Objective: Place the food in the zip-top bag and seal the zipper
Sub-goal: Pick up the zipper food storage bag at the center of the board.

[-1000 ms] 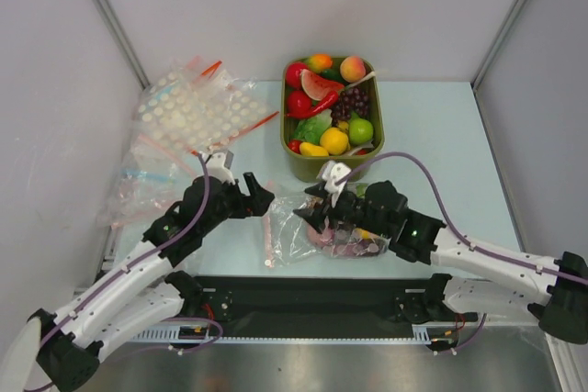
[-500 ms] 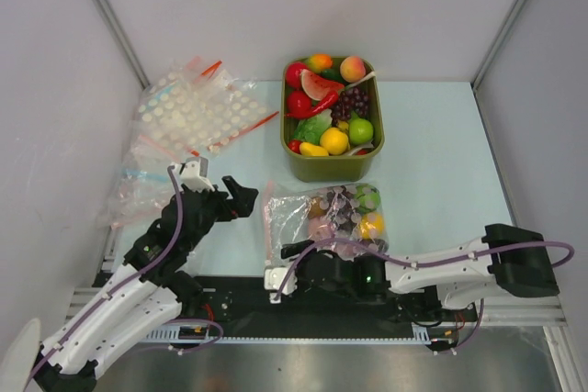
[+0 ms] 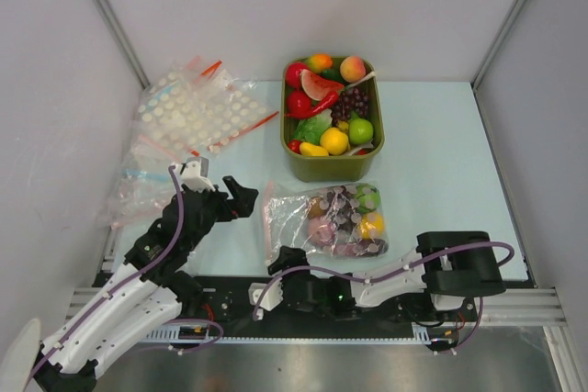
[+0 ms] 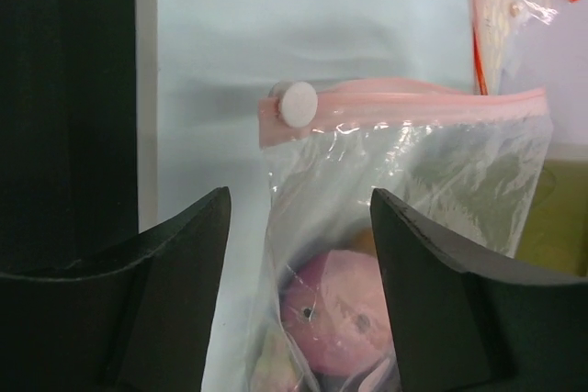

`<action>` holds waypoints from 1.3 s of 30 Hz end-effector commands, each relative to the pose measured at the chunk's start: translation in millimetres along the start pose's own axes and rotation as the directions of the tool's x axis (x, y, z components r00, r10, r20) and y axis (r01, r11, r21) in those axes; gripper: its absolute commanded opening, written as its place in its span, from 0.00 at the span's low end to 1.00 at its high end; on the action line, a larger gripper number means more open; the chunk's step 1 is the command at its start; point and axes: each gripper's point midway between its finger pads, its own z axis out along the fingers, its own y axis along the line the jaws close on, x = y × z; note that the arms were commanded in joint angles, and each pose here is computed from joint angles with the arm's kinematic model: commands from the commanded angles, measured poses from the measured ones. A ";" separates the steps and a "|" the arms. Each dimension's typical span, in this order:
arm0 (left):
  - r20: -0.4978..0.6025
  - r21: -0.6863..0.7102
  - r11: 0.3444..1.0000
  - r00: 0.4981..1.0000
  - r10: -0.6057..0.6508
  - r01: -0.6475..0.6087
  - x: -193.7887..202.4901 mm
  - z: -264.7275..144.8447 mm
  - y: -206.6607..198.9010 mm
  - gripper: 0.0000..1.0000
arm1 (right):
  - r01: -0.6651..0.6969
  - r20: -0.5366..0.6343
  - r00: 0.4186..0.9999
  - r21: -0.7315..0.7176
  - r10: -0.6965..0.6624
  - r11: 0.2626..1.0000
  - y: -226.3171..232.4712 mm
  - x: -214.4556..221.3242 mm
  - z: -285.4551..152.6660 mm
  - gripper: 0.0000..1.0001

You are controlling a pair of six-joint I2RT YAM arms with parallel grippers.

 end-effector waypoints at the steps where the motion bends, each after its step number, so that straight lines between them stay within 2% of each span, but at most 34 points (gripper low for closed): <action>1: 0.008 -0.007 1.000 1.000 -0.017 0.017 -0.7 0.6 1.6 0.98 | -0.017 -0.003 1.000 0.139 0.017 0.990 -27.2 -15.6 7.1 0.66; 4: 0.005 -0.006 1.000 1.000 -0.016 0.016 -0.1 0.8 1.2 0.98 | -0.025 -0.006 1.000 0.185 0.026 0.983 -29.7 -17.4 12.7 0.46; 5: 0.005 -0.004 1.000 1.000 -0.017 0.017 -0.3 0.5 0.9 0.98 | -0.042 0.009 0.999 0.196 0.041 0.980 -32.1 -21.0 12.5 0.36; 6: 0.005 -0.001 1.000 1.000 -0.014 0.014 -0.4 0.5 0.6 0.98 | -0.060 0.016 0.998 0.207 0.058 0.976 -36.0 -23.7 11.6 0.12; 8: 0.007 0.002 1.000 1.000 -0.015 0.015 -0.9 0.3 0.0 0.98 | -0.124 0.051 0.992 0.221 0.116 0.967 -45.3 -31.2 4.7 0.00; 11: 0.007 0.019 1.000 1.000 -0.010 0.010 -1.3 -0.1 -2.9 0.98 | -0.197 0.122 0.976 0.142 0.180 0.970 -46.9 -41.1 -5.1 0.00; 12: 0.007 0.025 1.000 1.000 -0.002 0.001 -1.0 0.0 -3.7 0.98 | -0.282 0.175 0.950 0.126 0.258 0.951 -59.8 -49.3 -16.3 0.00; 14: 0.011 0.043 0.999 1.000 0.004 -0.005 -3.2 -0.6 -7.3 0.98 | -0.324 0.181 0.934 0.066 0.308 0.944 -62.9 -45.9 -24.1 0.00; 15: 0.016 0.053 0.998 1.000 0.016 -0.016 -5.9 -1.6 -9.6 0.98 | -0.400 0.238 0.892 0.025 0.383 0.916 -78.9 -52.1 -34.8 0.00; 17: 0.035 0.076 0.997 0.999 0.017 -0.020 -11.0 -4.4 -13.9 0.98 | -0.437 0.273 0.854 -0.087 0.444 0.895 -80.1 -55.5 -45.7 0.00; 18: 0.034 0.103 0.994 0.999 0.031 -0.035 -10.8 -5.7 -18.0 0.98 | -0.513 0.300 0.802 -0.097 0.516 0.853 -101.1 -51.0 -55.4 0.00; 19: 0.068 0.140 0.990 0.997 0.027 -0.037 -19.0 -10.0 -24.9 0.98 | -0.532 0.301 0.784 -0.128 0.544 0.837 -105.2 -47.1 -61.5 0.00; 20: 0.084 0.174 0.983 0.996 0.041 -0.055 -21.7 -12.5 -30.4 0.98 | -0.523 0.332 0.753 -0.221 0.568 0.823 -101.0 -54.5 -69.3 0.00; 21: 0.103 0.231 0.971 0.994 0.039 -0.062 -23.8 -15.0 -39.9 1.00 | -0.559 0.333 0.725 -0.226 0.603 0.798 -113.7 -42.6 -70.4 0.00; 22: 0.121 0.266 0.962 0.992 0.035 -0.067 -26.5 -18.9 -45.4 1.00 | -0.592 0.382 0.665 -0.253 0.641 0.765 -128.5 -46.8 -87.4 0.00; 23: 0.156 0.311 0.947 0.987 0.033 -0.081 -32.6 -26.5 -52.3 1.00 | -0.588 0.405 0.631 -0.306 0.662 0.748 -129.5 -49.5 -94.7 0.00; 24: 0.174 0.347 0.933 0.984 0.036 -0.095 -33.3 -30.4 -57.2 1.00 | -0.601 0.418 0.607 -0.315 0.676 0.734 -132.5 -44.5 -100.3 0.00; 25: 0.211 0.393 0.913 0.977 0.027 -0.110 -42.1 -37.6 -67.0 1.00 | -0.640 0.457 0.554 -0.301 0.696 0.706 -151.2 -38.8 -110.9 0.00; 28: 0.278 0.447 0.887 0.961 -0.015 -0.116 -65.3 -59.6 -79.6 1.00 | -0.697 0.494 0.468 -0.304 0.733 0.650 -168.6 -24.6 -121.7 0.00; 29: 0.290 0.453 0.884 0.957 -0.020 -0.119 -70.7 -63.9 -81.9 1.00 | -0.711 0.504 0.418 -0.337 0.756 0.617 -172.8 -26.8 -130.6 0.00; 33: 0.318 0.487 0.858 0.948 0.004 -0.167 -99.5 -78.3 -104.5 1.00 | -0.759 0.478 0.317 -0.391 0.819 0.521 -185.3 -15.6 -133.3 0.00; 37: 0.281 0.612 0.740 0.951 0.127 -0.280 -99.8 -84.6 -145.1 1.00 | -0.788 0.416 0.228 -0.452 0.881 0.417 -197.3 -9.4 -132.1 0.00; 39: 0.280 0.691 0.640 0.940 0.193 -0.337 -101.4 -98.2 -168.0 1.00 | -0.792 0.376 0.190 -0.487 0.907 0.368 -198.2 -5.5 -130.7 0.00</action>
